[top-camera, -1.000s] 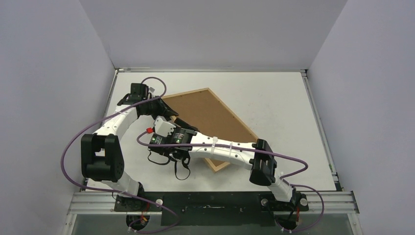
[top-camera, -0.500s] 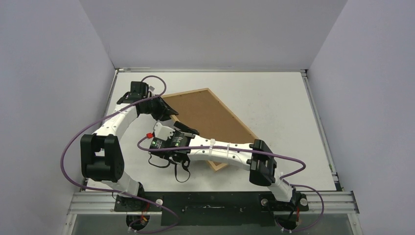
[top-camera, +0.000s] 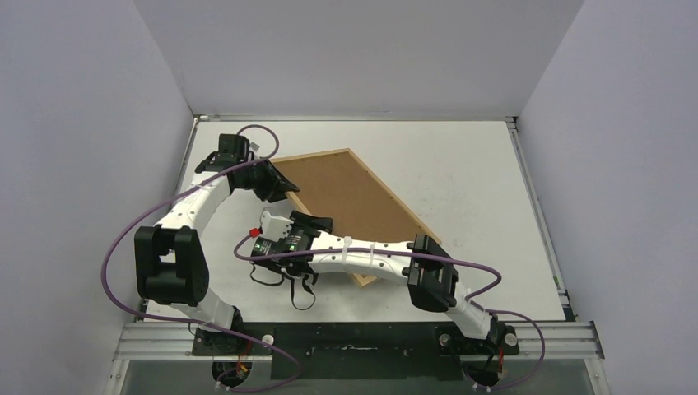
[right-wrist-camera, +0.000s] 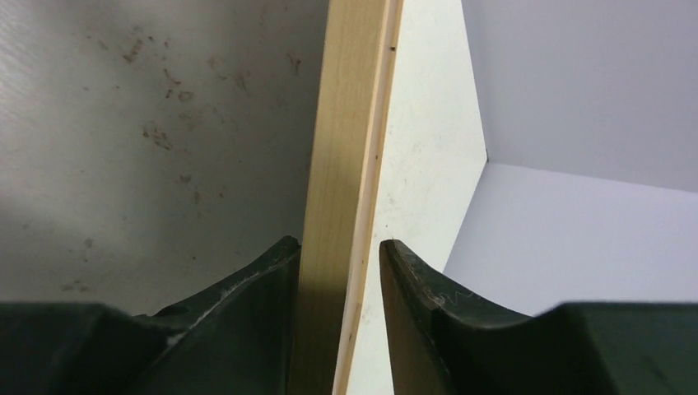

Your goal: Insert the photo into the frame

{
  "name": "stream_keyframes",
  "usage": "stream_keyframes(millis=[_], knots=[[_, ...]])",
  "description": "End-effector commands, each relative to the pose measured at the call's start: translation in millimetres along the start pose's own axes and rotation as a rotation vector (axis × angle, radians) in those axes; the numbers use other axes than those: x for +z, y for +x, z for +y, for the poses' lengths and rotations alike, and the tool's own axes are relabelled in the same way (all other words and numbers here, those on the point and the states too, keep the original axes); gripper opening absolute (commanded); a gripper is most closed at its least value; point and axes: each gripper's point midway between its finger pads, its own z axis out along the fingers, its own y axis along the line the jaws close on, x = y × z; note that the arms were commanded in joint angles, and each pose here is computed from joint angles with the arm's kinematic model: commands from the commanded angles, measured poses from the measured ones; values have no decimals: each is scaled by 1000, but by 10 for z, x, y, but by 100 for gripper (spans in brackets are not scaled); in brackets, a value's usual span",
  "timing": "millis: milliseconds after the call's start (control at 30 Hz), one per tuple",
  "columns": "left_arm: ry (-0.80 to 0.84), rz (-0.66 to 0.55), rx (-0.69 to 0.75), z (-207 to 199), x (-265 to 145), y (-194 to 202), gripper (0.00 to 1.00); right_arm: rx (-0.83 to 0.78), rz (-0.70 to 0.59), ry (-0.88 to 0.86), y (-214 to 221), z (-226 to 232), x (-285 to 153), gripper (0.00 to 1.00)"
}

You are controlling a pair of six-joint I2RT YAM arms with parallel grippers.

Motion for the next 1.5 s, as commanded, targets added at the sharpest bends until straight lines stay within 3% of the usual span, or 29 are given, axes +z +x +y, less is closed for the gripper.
stream_keyframes(millis=[0, 100, 200, 267, 333, 467, 733, 867, 1467], knots=[[99, -74, 92, -391, -246, -118, 12, -4, -35, 125, -73, -273, -51, 34], [108, -80, 91, -431, -268, -129, 16, 3, -47, 164, -107, -391, -98, 20], [120, -89, 94, -483, -306, -149, 26, 21, -66, 184, -148, -508, -158, 8], [140, -105, 107, -556, -369, -178, 47, 37, -80, 180, -182, -576, -207, 0], [168, -134, 127, -655, -460, -233, 64, 62, -94, 174, -220, -665, -252, 0], [237, -203, 203, -902, -765, -368, 82, 125, -120, 134, -290, -877, -319, 0], [308, -413, 281, -1157, -1625, -711, 87, 379, -165, -63, -330, -1556, -221, 0], [309, -480, 281, -1115, -1835, -782, 87, 538, -190, -181, -326, -1823, -126, 0], [232, -343, 187, -512, -1176, -772, 87, 1255, -266, -578, 53, -2669, 588, 0]])
